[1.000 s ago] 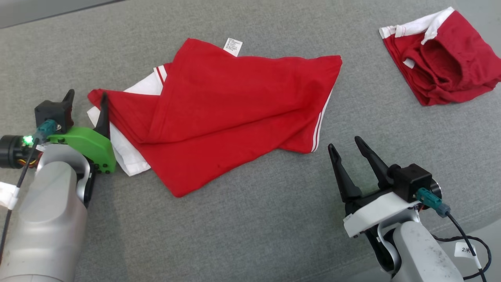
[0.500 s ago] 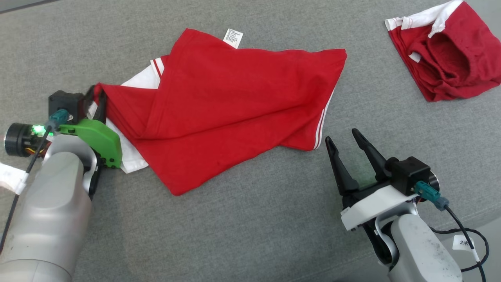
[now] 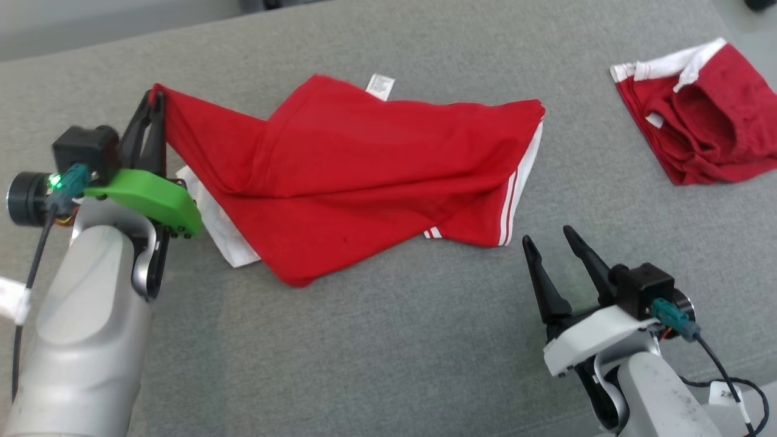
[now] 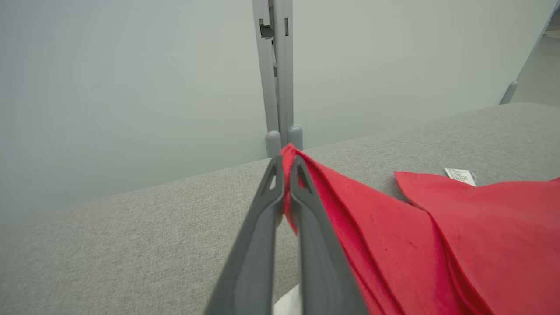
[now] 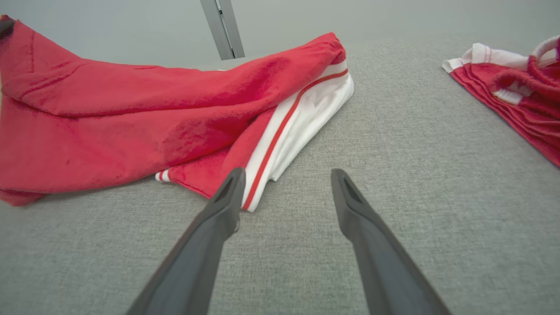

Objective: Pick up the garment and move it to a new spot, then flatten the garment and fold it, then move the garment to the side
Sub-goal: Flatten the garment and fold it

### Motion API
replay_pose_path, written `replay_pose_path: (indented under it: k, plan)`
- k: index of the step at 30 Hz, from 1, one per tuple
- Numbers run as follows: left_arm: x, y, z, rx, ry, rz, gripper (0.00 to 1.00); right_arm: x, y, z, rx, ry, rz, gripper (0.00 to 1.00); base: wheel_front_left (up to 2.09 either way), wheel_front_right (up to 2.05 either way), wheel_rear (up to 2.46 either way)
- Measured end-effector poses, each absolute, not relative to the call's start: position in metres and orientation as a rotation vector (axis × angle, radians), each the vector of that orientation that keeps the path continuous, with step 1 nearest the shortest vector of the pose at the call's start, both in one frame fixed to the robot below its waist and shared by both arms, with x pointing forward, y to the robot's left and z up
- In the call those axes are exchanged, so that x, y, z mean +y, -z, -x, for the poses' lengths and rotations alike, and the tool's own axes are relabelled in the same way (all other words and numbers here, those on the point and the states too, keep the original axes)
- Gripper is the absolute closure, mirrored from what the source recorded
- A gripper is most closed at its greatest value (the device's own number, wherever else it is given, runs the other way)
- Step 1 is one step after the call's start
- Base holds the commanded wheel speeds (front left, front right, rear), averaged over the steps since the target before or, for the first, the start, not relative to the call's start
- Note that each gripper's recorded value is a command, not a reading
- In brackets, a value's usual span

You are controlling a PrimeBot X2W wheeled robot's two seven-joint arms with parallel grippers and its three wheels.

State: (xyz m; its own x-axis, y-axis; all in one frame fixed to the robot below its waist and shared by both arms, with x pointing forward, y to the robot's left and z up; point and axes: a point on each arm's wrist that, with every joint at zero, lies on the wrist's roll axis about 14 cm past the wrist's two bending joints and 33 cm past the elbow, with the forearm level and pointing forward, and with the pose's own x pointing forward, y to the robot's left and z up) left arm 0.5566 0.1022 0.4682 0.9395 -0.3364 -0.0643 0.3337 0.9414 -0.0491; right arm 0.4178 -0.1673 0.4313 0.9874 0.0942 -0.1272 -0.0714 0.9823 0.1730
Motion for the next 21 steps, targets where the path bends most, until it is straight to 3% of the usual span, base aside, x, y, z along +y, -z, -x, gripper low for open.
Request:
replay_pose_path:
  k: [3,16,21]
  plan:
    - [0.127,-0.481,-0.534,0.032,0.250,0.090,1.00,-0.162,-0.436,-0.412,0.128,-0.096,-0.176,0.00,0.00,0.00,0.00]
    - [0.186,-0.399,-0.389,0.278,-0.022,0.219,1.00,-0.145,-0.454,-0.387,0.091,-0.139,-0.188,0.00,0.00,0.00,0.00]
    - [0.193,-0.385,-0.358,0.323,-0.069,0.246,1.00,-0.138,-0.460,-0.384,0.076,-0.163,-0.181,0.00,0.00,0.00,0.00]
